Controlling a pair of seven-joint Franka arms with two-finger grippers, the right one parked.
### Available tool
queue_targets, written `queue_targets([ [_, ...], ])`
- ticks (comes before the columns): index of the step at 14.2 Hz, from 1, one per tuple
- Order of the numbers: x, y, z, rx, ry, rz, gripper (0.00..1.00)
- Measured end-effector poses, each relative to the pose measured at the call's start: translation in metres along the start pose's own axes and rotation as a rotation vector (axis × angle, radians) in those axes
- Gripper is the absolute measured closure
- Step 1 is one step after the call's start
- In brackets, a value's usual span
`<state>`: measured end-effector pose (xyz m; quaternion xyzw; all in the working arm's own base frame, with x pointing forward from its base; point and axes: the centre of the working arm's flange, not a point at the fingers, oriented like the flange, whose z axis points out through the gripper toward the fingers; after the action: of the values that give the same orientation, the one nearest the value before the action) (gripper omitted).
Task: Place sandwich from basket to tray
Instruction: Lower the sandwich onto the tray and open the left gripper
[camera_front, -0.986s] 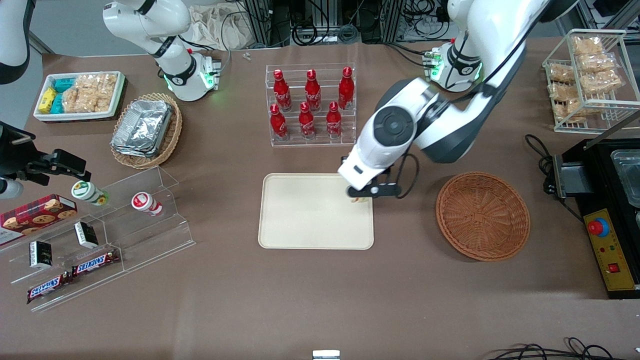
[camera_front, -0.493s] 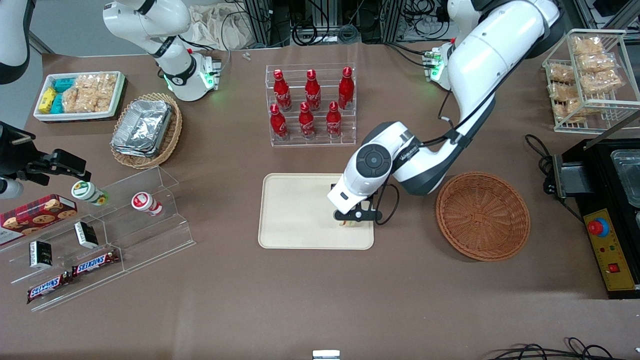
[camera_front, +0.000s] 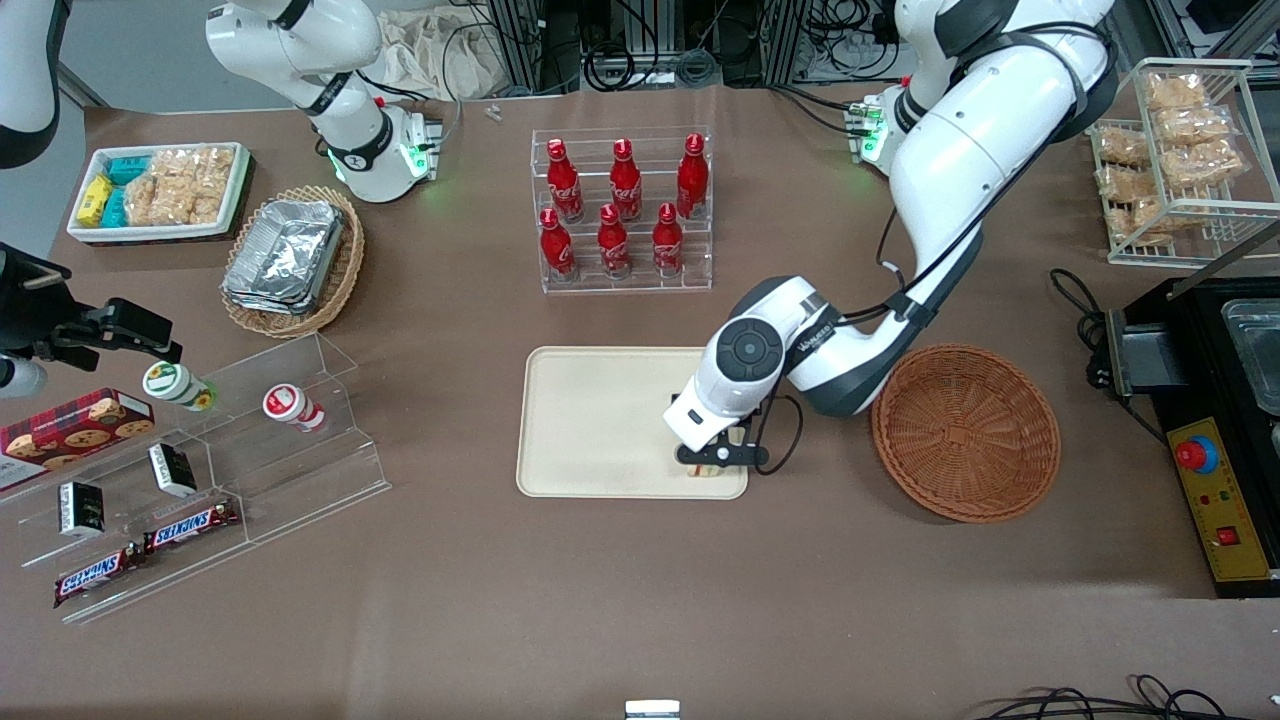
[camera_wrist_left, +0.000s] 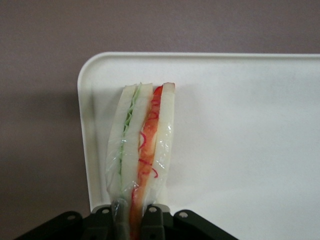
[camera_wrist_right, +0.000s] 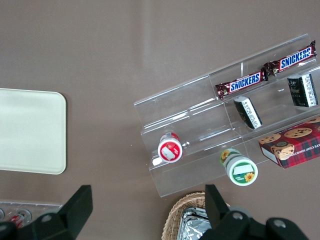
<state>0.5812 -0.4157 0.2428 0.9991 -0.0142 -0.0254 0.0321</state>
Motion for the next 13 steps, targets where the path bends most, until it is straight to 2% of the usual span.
queue_targets([
  [1,0.003,-0.002,0.006,0.010,0.008,0.006,0.84],
  [2,0.003,-0.001,0.010,0.014,0.011,0.012,0.78],
  [7,0.005,0.011,-0.007,0.013,0.038,0.019,0.30],
  [8,0.006,0.008,-0.017,0.034,0.034,0.015,0.19],
  [10,0.005,0.001,-0.050,0.103,0.025,0.007,0.01],
  [11,0.002,-0.002,-0.072,0.129,0.029,0.001,0.00],
  [12,-0.001,-0.005,-0.096,0.137,0.033,-0.014,0.00],
  [13,-0.003,-0.010,-0.121,0.129,0.034,-0.037,0.00],
])
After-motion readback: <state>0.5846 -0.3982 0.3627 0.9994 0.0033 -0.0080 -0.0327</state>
